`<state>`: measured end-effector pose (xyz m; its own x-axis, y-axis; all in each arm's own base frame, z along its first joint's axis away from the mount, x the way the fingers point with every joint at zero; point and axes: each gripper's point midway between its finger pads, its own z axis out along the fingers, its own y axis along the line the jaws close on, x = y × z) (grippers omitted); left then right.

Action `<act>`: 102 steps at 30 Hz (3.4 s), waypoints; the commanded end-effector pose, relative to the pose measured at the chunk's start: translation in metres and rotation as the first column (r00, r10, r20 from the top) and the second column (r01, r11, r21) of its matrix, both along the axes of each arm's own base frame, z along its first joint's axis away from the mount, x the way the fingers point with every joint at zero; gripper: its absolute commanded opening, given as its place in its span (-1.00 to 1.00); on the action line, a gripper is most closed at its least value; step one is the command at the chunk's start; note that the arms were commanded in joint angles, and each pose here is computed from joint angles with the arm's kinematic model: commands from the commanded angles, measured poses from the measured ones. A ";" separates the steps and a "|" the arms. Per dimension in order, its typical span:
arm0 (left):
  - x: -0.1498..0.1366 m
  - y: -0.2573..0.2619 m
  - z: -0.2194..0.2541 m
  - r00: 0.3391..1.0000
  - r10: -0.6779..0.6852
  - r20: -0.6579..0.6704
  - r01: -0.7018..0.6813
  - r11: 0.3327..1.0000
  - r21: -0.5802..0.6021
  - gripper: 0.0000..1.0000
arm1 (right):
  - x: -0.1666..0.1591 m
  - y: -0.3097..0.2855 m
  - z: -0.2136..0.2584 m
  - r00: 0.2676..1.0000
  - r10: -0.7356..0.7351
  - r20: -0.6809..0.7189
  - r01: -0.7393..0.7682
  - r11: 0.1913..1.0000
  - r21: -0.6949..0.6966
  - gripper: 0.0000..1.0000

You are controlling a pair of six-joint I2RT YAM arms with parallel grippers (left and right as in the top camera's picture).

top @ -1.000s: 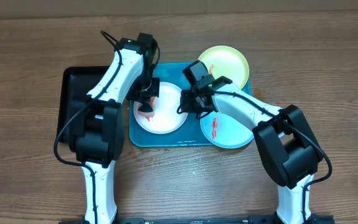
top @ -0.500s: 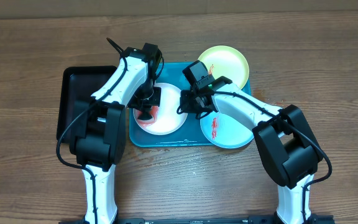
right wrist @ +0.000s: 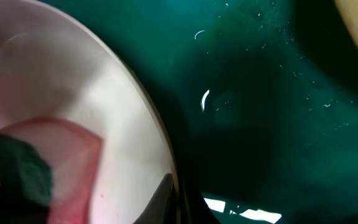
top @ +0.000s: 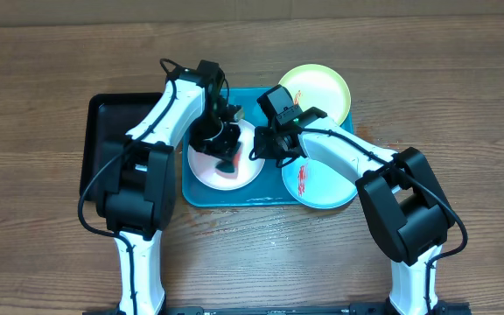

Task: Clean dirty plates on tray and stack at the side
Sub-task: 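Carry the sponge onto the white plate held by the right gripper, then scrub the white plate's red smear with the sponge in circles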

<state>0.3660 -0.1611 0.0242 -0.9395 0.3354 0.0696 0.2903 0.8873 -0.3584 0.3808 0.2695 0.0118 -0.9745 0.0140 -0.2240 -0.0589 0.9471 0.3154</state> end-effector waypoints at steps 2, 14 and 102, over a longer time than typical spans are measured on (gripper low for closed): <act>0.005 -0.017 0.001 1.000 -0.011 0.026 0.014 0.996 -0.092 -0.92 | 0.004 -0.002 -0.001 1.000 -0.012 0.005 0.012 1.000 -0.005 -0.93; 0.067 0.081 -0.011 0.881 0.293 0.372 -0.441 0.795 0.417 -0.92 | 0.003 -0.002 -0.001 1.000 -0.011 0.003 0.011 1.000 -0.007 -0.92; 0.042 0.077 0.004 0.966 0.039 0.256 -0.177 0.820 0.544 -0.92 | 0.003 -0.001 -0.001 1.000 -0.010 0.003 0.010 1.000 -0.002 -0.91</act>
<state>0.3854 -0.1003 0.0223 -0.9563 0.2795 0.0854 0.2892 0.9471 0.1391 0.3814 0.2691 0.0117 -0.9747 0.0189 -0.2228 -0.0542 0.9467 0.3177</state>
